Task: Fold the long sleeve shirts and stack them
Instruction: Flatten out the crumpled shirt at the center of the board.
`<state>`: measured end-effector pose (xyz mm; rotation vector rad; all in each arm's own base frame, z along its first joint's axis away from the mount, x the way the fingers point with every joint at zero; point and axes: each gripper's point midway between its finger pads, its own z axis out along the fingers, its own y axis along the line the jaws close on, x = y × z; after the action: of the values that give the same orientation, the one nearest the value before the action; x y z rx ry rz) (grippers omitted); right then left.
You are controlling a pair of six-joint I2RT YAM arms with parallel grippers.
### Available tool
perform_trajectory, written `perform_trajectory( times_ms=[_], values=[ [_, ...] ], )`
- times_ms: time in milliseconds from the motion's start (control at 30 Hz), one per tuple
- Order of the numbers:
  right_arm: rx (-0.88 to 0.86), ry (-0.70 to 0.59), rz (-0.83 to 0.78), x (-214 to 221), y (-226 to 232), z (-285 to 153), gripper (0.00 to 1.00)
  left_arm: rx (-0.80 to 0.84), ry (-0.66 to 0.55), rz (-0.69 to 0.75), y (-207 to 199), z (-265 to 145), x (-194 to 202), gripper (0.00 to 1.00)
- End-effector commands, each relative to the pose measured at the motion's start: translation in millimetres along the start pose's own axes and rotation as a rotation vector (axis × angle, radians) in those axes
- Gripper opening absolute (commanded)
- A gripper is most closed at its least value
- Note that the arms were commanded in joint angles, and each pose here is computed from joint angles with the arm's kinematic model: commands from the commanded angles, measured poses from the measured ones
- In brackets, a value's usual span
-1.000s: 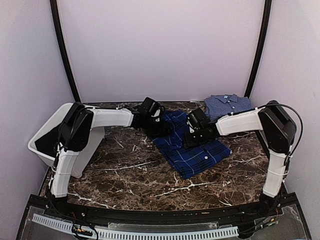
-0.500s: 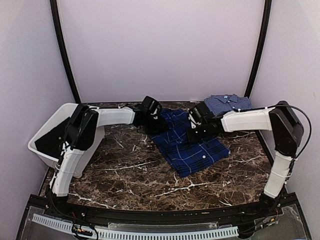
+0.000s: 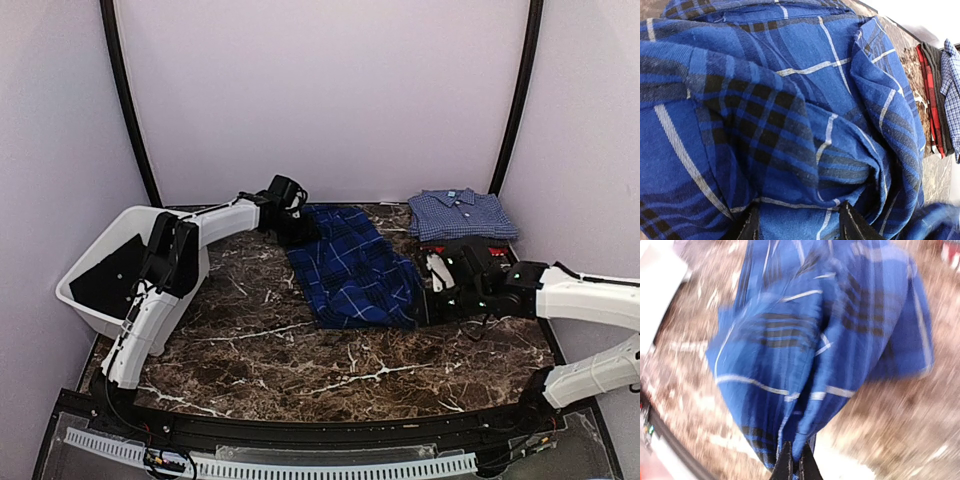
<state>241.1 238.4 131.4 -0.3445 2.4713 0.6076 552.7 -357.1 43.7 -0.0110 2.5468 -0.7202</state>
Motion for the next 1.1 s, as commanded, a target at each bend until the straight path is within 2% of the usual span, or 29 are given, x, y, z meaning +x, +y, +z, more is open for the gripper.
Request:
perform_trajectory(
  times_ms=[0,167,233,333,367,433,533,667,800,933,1067],
  values=[
    [-0.138,0.107,0.119,65.2,20.1,-9.6,0.0,-0.035,0.066,0.028,18.2,3.7,9.1,0.53],
    [-0.236,0.165,0.163,112.1,38.2,-9.4,0.02,-0.017,0.064,0.054,15.0,1.4,5.6,0.53],
    [-0.216,0.177,0.146,114.8,37.9,-10.3,0.13,-0.01,0.067,0.066,12.6,-0.6,4.8,0.54],
    [-0.12,0.115,0.117,91.0,30.7,-19.8,0.43,0.006,0.067,0.093,6.5,-6.5,1.8,0.55],
    [-0.039,0.076,0.11,80.5,19.3,-23.2,0.51,0.012,0.064,0.101,3.3,-10.6,-0.3,0.56],
    [0.055,0.024,0.084,57.9,11.5,-33.3,0.61,0.024,0.054,0.119,-3.4,-19.4,-5.4,0.58],
    [0.195,-0.034,0.039,31.0,-3.8,-41.2,0.69,0.041,0.027,0.15,-14.8,-35.2,-15.9,0.61],
    [0.244,-0.074,0.008,-3.2,-16.5,-31.8,0.7,0.076,-0.029,0.181,-37.8,-67.3,-34.9,0.61],
    [0.252,-0.093,-0.028,-30.4,-16.8,-9.4,0.7,0.078,-0.047,0.213,-56.1,-90.5,-36.2,0.61],
    [0.28,-0.065,-0.082,-43.4,-13.1,14.1,0.69,0.069,-0.041,0.243,-73.4,-107.3,-24.3,0.61],
    [0.309,-0.063,-0.111,-51.6,-13.5,26.6,0.69,0.071,0.008,0.264,-91.9,-120.2,5.5,0.6]
  ],
)
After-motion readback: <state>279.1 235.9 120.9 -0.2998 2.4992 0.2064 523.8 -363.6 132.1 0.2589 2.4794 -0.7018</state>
